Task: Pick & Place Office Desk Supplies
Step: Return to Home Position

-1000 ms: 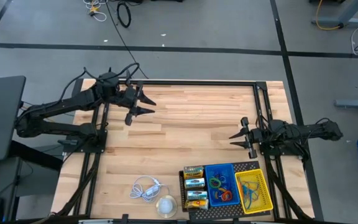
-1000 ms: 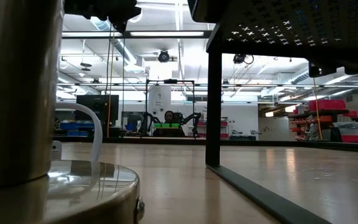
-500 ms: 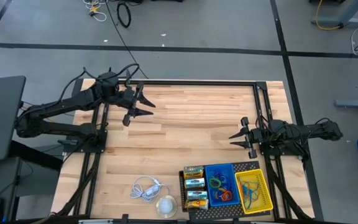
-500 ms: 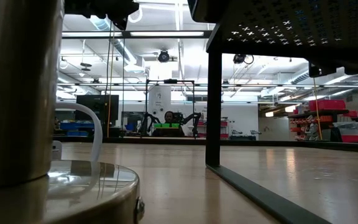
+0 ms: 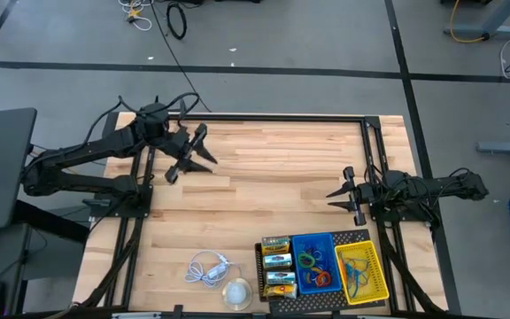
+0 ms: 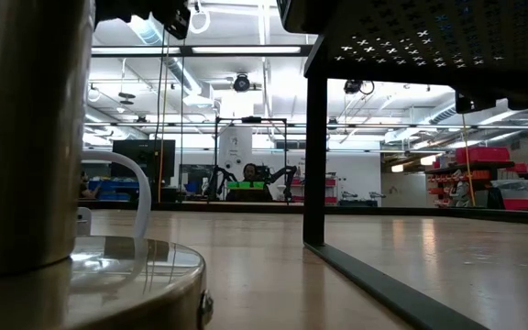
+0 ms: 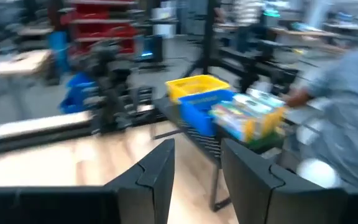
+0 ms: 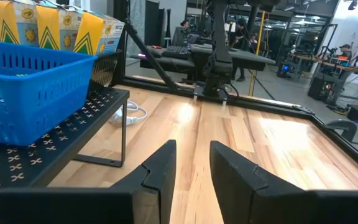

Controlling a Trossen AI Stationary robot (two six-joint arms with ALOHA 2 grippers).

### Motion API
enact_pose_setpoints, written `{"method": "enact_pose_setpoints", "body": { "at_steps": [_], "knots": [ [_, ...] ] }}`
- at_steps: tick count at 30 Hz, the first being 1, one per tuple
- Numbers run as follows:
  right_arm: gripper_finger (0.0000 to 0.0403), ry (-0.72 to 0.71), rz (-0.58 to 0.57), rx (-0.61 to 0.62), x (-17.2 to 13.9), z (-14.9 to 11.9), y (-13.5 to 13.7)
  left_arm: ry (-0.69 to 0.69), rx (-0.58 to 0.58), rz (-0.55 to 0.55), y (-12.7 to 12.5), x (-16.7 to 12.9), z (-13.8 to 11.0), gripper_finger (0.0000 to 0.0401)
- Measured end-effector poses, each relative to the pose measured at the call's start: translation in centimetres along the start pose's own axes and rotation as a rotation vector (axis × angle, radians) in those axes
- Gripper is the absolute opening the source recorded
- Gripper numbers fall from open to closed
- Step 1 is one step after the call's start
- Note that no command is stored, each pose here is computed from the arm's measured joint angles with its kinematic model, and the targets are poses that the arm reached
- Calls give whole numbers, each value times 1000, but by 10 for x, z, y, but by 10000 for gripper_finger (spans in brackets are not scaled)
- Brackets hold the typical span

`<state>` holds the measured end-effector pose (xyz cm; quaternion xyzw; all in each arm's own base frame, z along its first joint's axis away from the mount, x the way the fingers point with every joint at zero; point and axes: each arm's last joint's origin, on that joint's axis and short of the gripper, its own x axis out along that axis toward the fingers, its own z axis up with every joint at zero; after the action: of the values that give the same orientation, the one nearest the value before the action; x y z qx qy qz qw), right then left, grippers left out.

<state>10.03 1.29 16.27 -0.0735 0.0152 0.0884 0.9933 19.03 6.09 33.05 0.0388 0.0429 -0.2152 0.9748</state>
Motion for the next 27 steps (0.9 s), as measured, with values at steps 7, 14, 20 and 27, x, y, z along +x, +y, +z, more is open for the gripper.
{"method": "enact_pose_setpoints", "body": {
  "at_steps": [7, 14, 20, 27],
  "knots": [
    [107, 0, 0, 0, 0, 0, 0, 47, -129, 340, 11, 0, -4, 136],
    [107, 0, 0, 0, 0, 0, 0, 27, -246, 471, 15, -1, -4, 136],
    [107, 0, 1, 0, 0, 0, 0, -41, -42, 362, -17, 8, 15, 136],
    [107, 0, 0, 0, 0, 0, 0, 50, -12, 394, -59, 25, 13, 136]
  ]
}}
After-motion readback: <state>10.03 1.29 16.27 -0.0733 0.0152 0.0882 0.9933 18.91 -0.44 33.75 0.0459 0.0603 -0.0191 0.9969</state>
